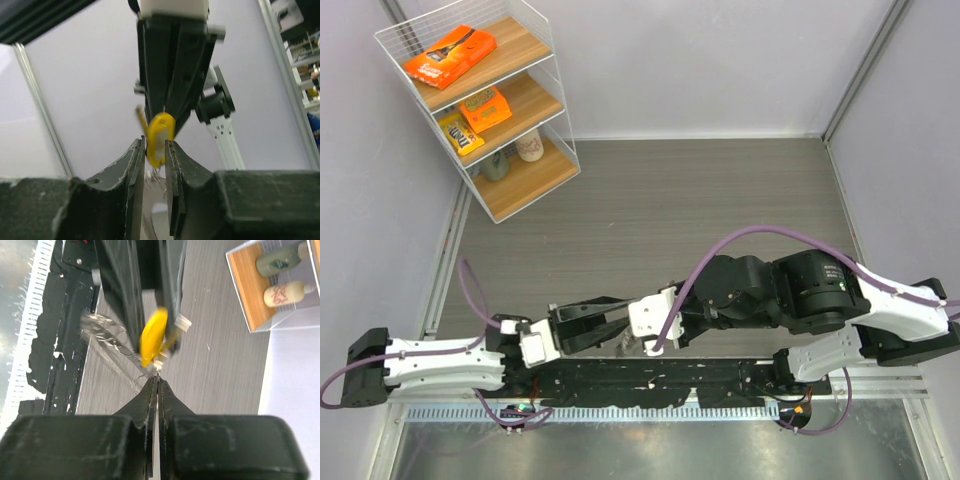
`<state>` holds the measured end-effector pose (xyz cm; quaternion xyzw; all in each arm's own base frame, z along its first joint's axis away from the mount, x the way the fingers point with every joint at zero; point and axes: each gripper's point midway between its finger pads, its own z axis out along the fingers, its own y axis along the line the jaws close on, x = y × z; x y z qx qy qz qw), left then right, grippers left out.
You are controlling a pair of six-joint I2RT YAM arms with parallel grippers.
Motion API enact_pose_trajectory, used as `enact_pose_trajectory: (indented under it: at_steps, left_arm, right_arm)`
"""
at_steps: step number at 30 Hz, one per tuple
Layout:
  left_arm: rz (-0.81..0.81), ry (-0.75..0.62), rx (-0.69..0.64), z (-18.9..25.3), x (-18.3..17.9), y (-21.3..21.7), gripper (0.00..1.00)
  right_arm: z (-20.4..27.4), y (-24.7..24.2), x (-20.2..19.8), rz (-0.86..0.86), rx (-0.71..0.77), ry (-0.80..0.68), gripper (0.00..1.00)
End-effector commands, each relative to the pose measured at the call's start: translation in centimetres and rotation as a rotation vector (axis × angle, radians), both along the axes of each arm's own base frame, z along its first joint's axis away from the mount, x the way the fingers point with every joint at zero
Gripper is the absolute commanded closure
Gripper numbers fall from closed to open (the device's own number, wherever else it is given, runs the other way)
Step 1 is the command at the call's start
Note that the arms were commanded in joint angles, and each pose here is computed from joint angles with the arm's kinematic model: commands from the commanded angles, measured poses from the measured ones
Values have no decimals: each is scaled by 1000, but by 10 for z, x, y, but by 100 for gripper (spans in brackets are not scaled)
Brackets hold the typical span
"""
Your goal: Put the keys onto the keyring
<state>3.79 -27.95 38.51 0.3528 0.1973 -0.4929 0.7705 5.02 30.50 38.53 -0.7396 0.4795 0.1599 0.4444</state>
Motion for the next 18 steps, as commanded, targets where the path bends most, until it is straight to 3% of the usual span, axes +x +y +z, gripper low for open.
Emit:
enact_pose_trajectory:
  at_steps: [1,18]
  left_arm:
    - [-22,-51,-274,53,-15,53,71]
    - [-30,4,-151,39,-9,33,70]
  right_arm:
    - [10,-14,13,-74,55,-20,94]
    - [5,-16,12,-84,151,9,94]
